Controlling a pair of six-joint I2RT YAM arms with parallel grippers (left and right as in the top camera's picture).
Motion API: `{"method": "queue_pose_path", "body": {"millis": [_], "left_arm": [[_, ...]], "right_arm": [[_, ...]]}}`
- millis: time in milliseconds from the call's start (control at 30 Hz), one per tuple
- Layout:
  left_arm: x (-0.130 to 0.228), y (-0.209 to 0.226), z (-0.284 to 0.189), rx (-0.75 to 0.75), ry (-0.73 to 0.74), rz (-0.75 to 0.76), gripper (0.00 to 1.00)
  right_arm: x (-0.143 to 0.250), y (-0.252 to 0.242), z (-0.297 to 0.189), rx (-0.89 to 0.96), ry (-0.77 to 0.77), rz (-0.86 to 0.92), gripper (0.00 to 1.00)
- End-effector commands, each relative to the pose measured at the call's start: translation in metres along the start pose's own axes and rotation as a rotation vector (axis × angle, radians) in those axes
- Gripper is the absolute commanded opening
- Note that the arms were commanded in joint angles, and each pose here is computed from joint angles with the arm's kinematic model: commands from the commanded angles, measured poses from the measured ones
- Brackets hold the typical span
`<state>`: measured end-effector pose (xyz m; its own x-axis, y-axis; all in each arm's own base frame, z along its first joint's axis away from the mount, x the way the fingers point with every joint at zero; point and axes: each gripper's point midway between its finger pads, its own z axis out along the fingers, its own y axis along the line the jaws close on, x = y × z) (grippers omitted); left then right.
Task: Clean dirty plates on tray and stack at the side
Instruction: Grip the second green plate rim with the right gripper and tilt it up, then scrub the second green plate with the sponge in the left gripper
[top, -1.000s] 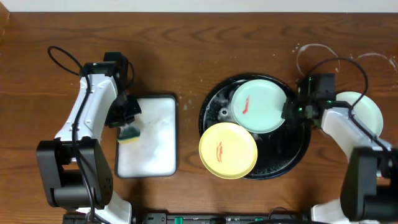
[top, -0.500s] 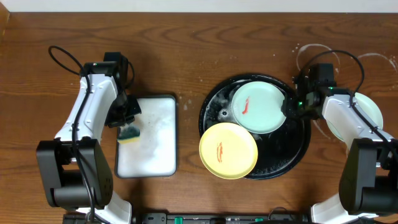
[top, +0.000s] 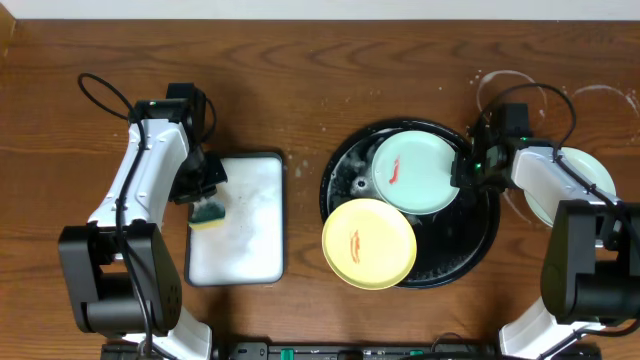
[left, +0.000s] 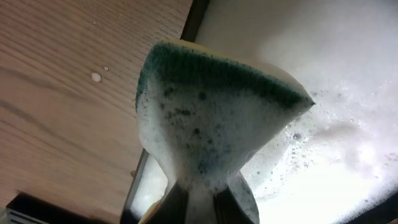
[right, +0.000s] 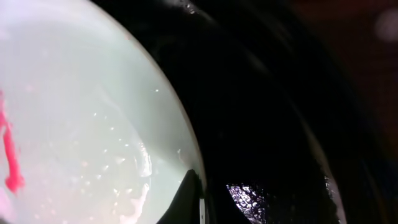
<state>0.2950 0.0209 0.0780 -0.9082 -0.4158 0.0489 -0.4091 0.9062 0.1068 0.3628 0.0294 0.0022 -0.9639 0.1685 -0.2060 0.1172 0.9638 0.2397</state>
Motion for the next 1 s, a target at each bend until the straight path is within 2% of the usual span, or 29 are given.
{"method": "queue_pose_path", "body": {"millis": [0,167,567,733,967], "left_arm": [[0.006,-0.012,-0.001,0.073,0.030,0.036,0.08],[0.005,-0.020,0.005,0.107,0.021,0.076,0.08],[0.006,-0.045,0.068,0.207,-0.067,0.102,0.08],[0.004,-0.042,0.083,0.172,-0.115,0.111,0.08],[0.013,-0.037,0.074,0.150,-0.065,0.114,0.08]], "right_arm": [[0.016,-0.009,0.013,0.047,0.054,0.000,0.01],[0.015,-0.008,0.011,0.047,0.050,0.011,0.01],[0.015,-0.008,0.011,0.046,0.050,0.011,0.01],[0.015,-0.008,0.011,0.046,0.050,0.011,0.01],[0.016,-0.008,0.011,0.046,0.052,0.011,0.01]]}}
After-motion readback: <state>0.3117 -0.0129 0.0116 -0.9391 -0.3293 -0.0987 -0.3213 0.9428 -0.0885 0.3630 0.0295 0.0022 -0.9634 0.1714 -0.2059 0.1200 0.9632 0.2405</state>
